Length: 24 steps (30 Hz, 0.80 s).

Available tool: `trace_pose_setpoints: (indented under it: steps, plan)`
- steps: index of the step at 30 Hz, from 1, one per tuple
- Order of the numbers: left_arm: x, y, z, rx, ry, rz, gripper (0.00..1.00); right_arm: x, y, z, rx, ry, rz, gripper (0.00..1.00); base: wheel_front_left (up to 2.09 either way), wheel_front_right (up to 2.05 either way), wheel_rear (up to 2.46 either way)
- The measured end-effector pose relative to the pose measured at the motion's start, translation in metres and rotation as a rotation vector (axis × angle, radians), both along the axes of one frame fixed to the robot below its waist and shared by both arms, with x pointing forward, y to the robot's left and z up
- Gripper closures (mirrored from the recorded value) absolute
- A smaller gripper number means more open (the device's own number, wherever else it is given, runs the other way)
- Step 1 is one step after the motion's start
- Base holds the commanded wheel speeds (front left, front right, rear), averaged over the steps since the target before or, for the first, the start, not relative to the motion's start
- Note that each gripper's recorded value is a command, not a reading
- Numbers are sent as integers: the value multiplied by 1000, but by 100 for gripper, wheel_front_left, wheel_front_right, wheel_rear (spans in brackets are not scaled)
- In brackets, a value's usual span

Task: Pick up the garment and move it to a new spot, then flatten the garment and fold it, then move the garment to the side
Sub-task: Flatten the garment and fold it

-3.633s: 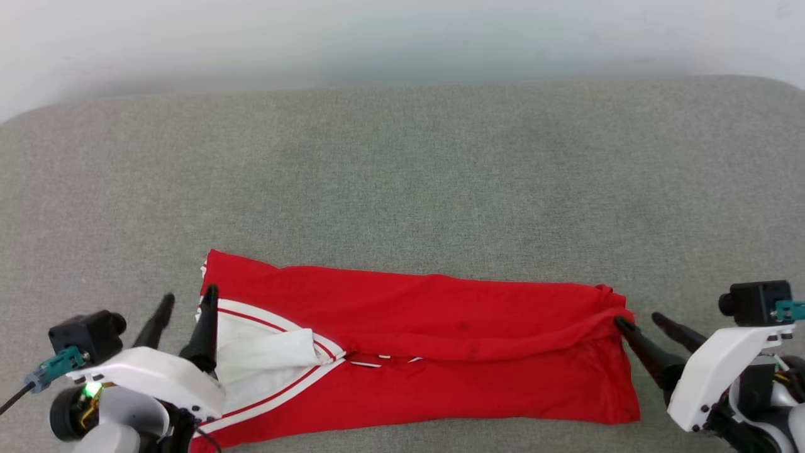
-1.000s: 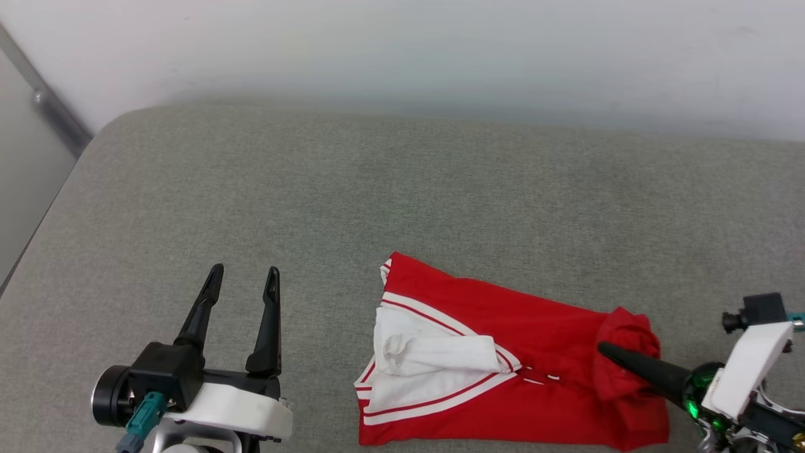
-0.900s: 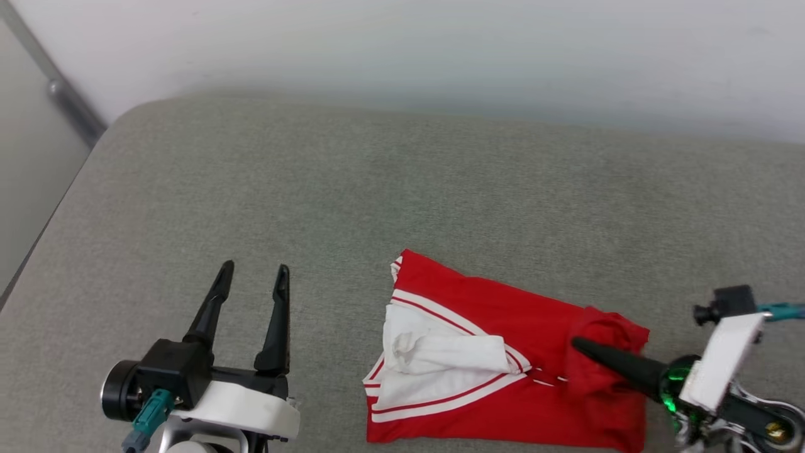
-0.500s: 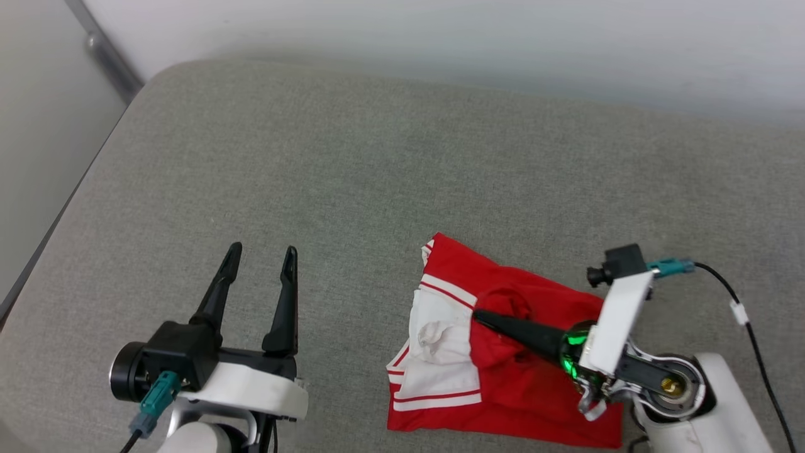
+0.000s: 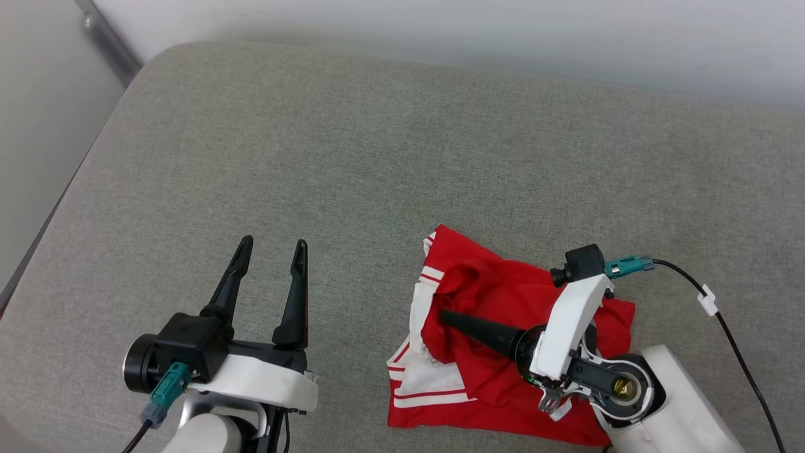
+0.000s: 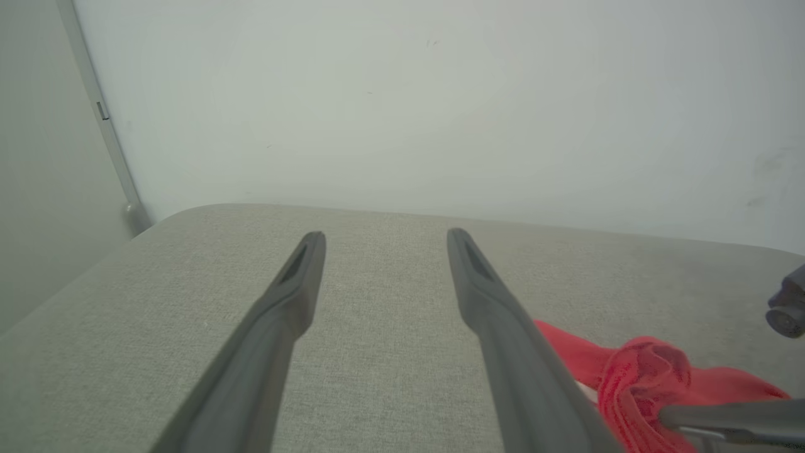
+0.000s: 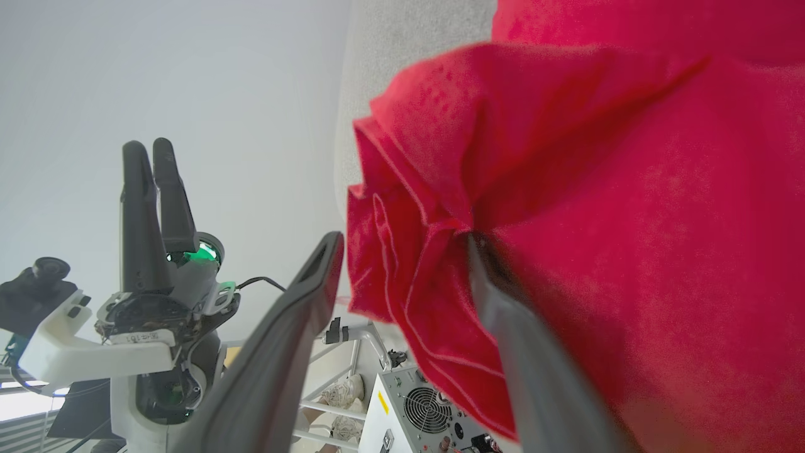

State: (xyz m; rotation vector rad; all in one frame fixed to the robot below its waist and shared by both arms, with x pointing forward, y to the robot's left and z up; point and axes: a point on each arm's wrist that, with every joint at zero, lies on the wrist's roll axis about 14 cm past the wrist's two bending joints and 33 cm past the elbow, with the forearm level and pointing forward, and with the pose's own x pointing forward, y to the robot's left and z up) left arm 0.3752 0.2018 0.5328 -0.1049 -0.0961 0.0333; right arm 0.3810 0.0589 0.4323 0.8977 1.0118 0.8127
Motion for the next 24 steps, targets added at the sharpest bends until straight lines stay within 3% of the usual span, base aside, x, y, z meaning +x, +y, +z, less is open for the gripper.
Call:
trace_pose_setpoints:
  steps: [5, 9, 11, 16, 24]
  plan:
    - [1, -4, 6, 4, -21, -15, 0, 1, 0, 16, -24, -101, 23, 0, 0, 0, 0]
    - [1, -7, 9, 9, -35, -28, 0, 5, -15, 27, -108, -255, 24, 0, 0, 0, 0]
    - [0, -8, 9, 8, -35, -31, 0, 15, -32, 28, -202, -377, 1, 0, 0, 0, 0]
    - [2, -11, 8, 18, -35, -34, 0, 46, -102, 21, -493, -633, -126, 0, 0, 0, 0]
    - [8, -22, 9, 22, -40, -67, 0, 58, -206, 37, -730, -793, -432, 0, 0, 0, 0]
